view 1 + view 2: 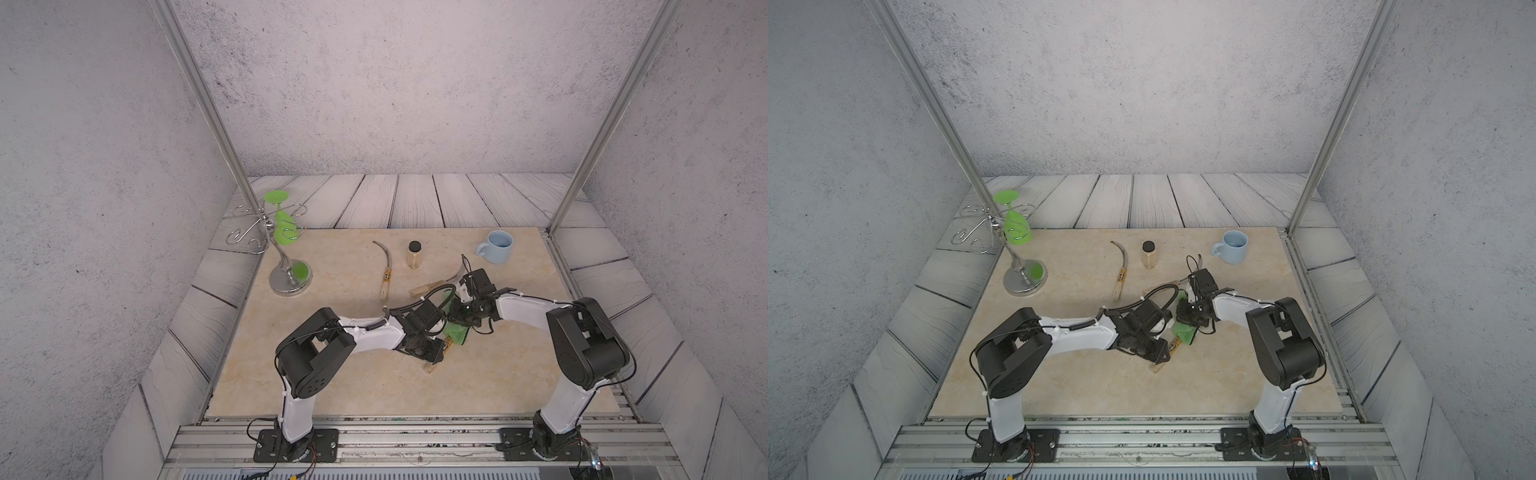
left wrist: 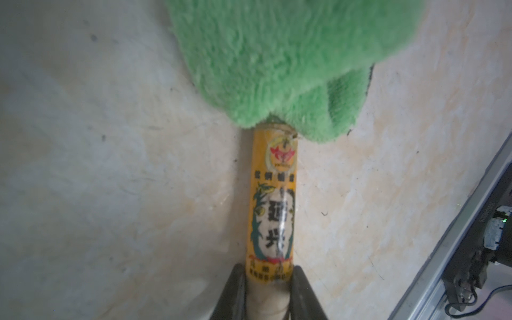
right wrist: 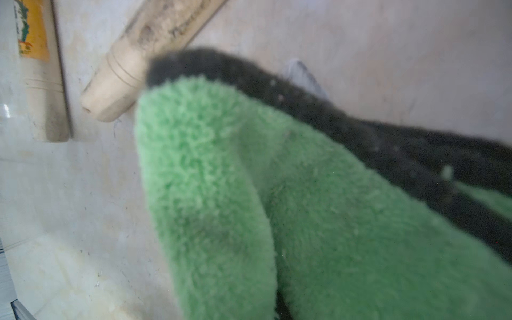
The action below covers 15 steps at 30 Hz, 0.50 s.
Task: Wipe small sickles with rags
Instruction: Wipe the small sickle.
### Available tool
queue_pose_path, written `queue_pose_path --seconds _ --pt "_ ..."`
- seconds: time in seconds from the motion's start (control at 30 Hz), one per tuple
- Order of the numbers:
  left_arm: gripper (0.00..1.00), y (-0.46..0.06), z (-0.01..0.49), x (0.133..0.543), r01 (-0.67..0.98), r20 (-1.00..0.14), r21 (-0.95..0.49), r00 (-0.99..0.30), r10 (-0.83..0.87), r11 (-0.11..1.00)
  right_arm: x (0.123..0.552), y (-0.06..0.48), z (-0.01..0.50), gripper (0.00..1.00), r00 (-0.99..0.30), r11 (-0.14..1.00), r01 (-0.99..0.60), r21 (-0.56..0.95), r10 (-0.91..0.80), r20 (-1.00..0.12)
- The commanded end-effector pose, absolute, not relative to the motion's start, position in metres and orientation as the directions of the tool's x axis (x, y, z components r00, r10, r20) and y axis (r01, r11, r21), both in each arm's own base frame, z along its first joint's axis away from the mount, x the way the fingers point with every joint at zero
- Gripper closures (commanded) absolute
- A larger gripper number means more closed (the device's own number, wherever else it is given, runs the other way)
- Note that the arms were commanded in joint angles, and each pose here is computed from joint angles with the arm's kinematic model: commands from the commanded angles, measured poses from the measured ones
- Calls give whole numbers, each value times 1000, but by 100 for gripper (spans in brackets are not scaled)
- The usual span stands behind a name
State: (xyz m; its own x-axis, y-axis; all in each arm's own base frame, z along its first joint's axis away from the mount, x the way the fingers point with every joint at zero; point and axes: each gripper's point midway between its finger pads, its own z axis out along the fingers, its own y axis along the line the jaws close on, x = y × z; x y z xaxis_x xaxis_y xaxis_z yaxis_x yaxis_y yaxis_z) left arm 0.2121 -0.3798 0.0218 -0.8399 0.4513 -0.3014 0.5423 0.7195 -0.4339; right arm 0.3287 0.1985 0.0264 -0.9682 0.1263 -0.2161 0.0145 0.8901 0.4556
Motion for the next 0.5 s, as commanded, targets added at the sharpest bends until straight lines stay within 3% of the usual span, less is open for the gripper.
queue_pose_path --seconds 0.0,0.23,0.33,0.47 --pt "100 -339 1 237 427 -271 -318 -897 350 846 248 160 14 84 -990 946 139 291 136 31" --pt "100 -333 0 232 428 -255 -311 -898 359 849 270 146 107 84 -967 942 78 326 151 -206" --pt "100 -332 2 231 432 -249 -305 -896 367 849 268 136 135 84 -956 949 55 311 140 -259" --pt "83 -334 8 232 445 -248 -297 -890 382 845 262 123 147 83 -951 959 38 280 121 -286"
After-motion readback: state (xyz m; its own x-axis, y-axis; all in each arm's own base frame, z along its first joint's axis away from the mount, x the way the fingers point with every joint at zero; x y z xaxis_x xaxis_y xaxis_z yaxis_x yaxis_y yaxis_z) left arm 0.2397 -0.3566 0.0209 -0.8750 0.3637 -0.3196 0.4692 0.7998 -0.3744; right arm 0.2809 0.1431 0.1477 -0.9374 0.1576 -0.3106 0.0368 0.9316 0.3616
